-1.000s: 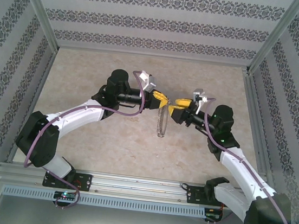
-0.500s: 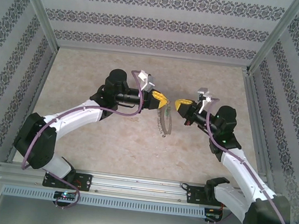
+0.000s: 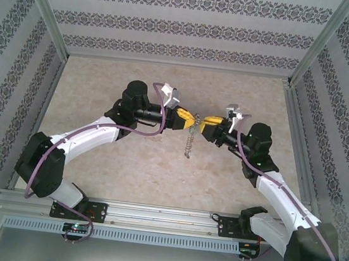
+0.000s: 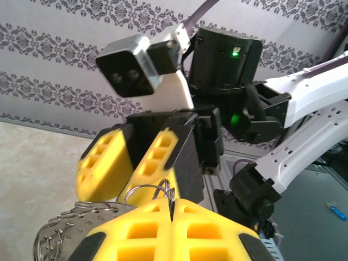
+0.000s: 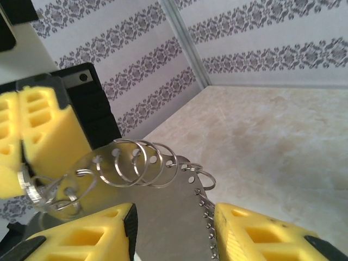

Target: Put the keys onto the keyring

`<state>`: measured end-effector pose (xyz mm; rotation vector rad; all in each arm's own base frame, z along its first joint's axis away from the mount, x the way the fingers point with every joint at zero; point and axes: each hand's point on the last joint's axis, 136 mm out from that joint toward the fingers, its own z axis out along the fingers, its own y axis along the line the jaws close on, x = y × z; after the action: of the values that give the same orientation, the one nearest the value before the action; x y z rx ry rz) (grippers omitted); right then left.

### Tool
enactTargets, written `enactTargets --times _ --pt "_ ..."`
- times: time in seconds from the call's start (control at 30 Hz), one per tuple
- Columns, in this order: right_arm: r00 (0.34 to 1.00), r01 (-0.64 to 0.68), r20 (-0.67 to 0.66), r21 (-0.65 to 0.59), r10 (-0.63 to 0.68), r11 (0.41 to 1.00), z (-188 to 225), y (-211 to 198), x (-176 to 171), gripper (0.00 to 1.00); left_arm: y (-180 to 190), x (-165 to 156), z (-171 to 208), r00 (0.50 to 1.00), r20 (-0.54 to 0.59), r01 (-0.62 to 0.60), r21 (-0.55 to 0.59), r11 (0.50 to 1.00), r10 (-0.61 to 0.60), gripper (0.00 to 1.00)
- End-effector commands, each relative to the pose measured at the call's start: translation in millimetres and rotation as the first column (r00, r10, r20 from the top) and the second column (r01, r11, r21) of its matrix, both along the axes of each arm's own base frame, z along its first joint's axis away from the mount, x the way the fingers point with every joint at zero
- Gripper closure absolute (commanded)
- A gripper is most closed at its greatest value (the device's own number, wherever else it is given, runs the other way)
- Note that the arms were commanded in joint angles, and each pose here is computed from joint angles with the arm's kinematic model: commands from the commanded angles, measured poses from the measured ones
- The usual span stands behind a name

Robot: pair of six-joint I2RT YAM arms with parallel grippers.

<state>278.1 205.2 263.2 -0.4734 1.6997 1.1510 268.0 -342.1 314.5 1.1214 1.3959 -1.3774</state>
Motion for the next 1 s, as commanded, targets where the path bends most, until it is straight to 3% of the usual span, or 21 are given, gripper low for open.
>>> enactTargets --times 0.0,0.23,0.6,0.97 --pt "0.996 -0.040 0.082 0.007 0.039 0.999 24.0 8.5 0.7 0.58 1.5 -8.6 12.7 0.998 0.036 0.052 -0.041 0.998 -0.051 1.00" --pt "0.992 -0.047 0.120 0.020 0.044 0.999 43.4 10.9 1.0 0.59 2.6 -8.0 4.1 0.999 0.016 0.045 -0.025 0.999 -0.044 1.00" --pt "0.985 0.157 0.063 0.059 -0.161 0.986 34.3 -22.6 19.8 0.58 4.8 -10.1 3.6 0.999 0.012 0.047 -0.034 0.998 -0.046 1.00" --pt "0.995 -0.052 0.083 0.065 0.047 0.997 28.9 -1.9 -39.8 0.62 5.5 -11.0 6.6 0.999 0.014 0.049 -0.043 0.998 -0.048 1.00"
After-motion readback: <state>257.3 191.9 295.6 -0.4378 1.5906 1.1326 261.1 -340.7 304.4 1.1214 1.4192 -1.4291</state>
